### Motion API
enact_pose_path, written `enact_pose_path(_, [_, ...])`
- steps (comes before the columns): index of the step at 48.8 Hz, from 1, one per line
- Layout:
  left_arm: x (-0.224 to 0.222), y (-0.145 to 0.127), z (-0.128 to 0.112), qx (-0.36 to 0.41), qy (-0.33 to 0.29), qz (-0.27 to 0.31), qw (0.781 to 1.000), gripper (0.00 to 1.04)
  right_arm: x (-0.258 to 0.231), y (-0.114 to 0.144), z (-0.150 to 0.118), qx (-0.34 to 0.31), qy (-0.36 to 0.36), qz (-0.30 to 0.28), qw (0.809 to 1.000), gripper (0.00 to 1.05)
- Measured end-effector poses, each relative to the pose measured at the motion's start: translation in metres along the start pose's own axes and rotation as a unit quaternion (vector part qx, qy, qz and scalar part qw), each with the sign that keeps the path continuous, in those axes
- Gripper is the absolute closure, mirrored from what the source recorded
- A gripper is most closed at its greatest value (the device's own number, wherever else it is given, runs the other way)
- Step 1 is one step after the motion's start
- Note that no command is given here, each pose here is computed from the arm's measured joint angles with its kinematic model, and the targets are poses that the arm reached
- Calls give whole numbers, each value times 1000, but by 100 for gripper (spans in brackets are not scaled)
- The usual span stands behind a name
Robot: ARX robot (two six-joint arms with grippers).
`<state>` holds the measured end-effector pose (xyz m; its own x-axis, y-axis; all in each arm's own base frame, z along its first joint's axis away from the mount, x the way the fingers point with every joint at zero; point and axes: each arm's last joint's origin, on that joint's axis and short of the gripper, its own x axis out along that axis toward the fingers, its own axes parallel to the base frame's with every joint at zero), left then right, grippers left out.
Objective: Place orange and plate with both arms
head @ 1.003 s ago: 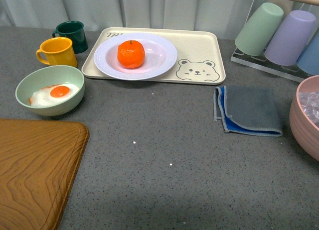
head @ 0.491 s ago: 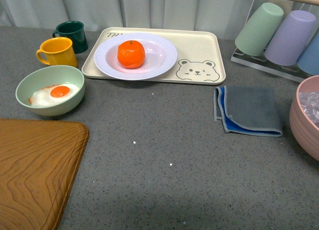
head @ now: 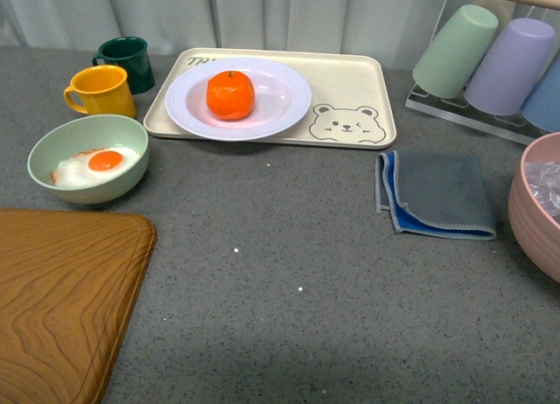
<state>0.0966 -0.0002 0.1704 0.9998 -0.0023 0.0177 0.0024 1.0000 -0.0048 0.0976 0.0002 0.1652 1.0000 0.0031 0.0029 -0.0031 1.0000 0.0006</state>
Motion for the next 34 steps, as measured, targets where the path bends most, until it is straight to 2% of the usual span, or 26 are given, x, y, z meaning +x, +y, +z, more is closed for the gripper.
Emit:
enact_pose_path(3, [0, 0, 0, 0, 0, 0, 1000, 7, 0, 0, 0, 1, 0, 0, 1000, 8])
enact_pose_path(6, [0, 0, 0, 0, 0, 0, 1000, 7, 0, 0, 0, 0, 0, 0, 1000, 10])
enact_pose_path(34, [0, 0, 0, 0, 0, 0, 1000, 7, 0, 0, 0, 0, 0, 0, 1000, 9])
